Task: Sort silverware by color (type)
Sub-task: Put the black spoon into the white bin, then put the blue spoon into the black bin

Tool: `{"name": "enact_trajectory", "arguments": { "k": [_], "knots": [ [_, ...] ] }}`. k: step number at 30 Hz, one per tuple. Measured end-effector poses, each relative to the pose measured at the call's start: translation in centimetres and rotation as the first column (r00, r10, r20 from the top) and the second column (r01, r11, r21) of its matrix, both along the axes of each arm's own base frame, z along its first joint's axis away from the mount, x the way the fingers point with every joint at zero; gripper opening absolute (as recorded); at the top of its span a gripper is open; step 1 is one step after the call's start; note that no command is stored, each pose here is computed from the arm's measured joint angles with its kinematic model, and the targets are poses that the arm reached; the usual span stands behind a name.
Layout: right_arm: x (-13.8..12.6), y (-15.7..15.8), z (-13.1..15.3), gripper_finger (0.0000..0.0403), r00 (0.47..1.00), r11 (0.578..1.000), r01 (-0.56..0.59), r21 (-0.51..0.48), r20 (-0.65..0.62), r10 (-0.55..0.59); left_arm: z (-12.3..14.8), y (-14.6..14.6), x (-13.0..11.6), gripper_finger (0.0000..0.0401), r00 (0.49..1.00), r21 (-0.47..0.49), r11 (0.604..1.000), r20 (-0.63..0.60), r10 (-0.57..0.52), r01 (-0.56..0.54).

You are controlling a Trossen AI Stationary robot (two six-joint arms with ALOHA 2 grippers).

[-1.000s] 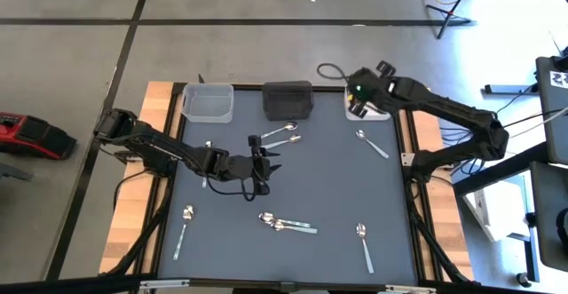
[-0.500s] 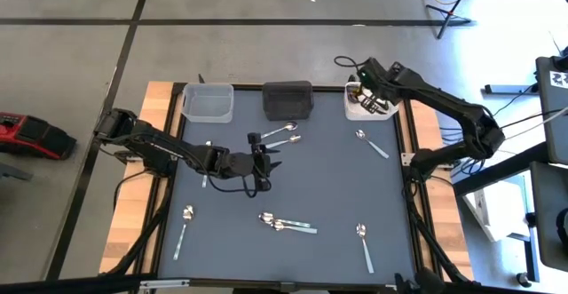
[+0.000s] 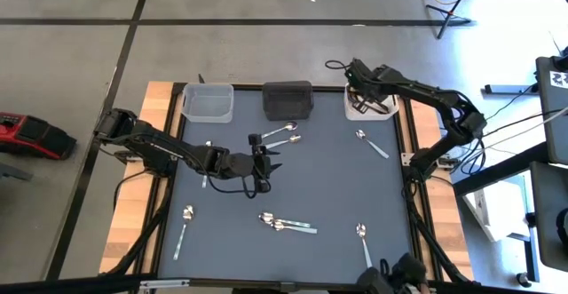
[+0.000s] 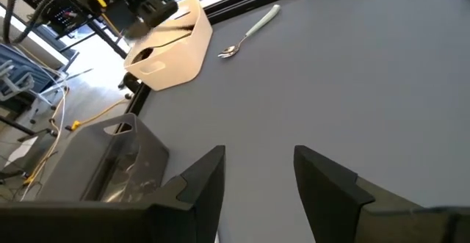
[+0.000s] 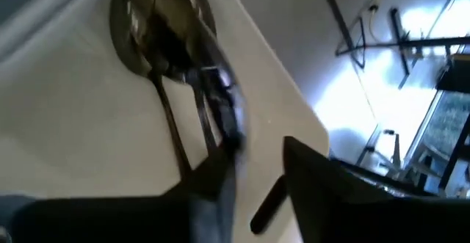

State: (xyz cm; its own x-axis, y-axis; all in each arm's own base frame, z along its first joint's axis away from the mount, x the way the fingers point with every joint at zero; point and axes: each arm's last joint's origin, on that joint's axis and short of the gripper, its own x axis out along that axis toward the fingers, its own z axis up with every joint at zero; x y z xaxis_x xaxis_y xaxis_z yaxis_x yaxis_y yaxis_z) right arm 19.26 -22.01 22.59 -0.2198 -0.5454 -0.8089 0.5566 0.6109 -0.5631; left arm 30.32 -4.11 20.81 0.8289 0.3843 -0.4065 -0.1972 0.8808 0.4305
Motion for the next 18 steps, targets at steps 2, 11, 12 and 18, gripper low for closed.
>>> {"name": "enact_trajectory", "arguments": {
  "k": [2,11,12,18],
  "knots": [
    [0.1,-0.1,0.3,0.0155,1.000,1.000,-0.017,-0.008,-0.018,0.017,0.0,0.0,0.0,0.0157,1.000,0.000,1.000,0.000,0.001,-0.001],
    [0.2,4.1,5.7,0.0235,0.987,0.997,-0.079,0.027,0.140,0.074,0.1,0.0,0.1,0.0157,1.000,-0.015,1.000,0.017,0.008,-0.008],
    [0.4,4.7,6.2,0.0236,0.976,0.993,-0.114,0.036,0.191,0.105,0.1,0.0,0.1,0.0157,1.000,-0.016,1.000,0.020,0.008,-0.008],
    [3.0,8.1,6.8,0.0228,0.788,0.908,-0.416,0.040,0.515,0.338,0.2,0.4,0.2,0.0157,0.999,-0.032,0.999,0.037,0.026,-0.025]
  ]
}}
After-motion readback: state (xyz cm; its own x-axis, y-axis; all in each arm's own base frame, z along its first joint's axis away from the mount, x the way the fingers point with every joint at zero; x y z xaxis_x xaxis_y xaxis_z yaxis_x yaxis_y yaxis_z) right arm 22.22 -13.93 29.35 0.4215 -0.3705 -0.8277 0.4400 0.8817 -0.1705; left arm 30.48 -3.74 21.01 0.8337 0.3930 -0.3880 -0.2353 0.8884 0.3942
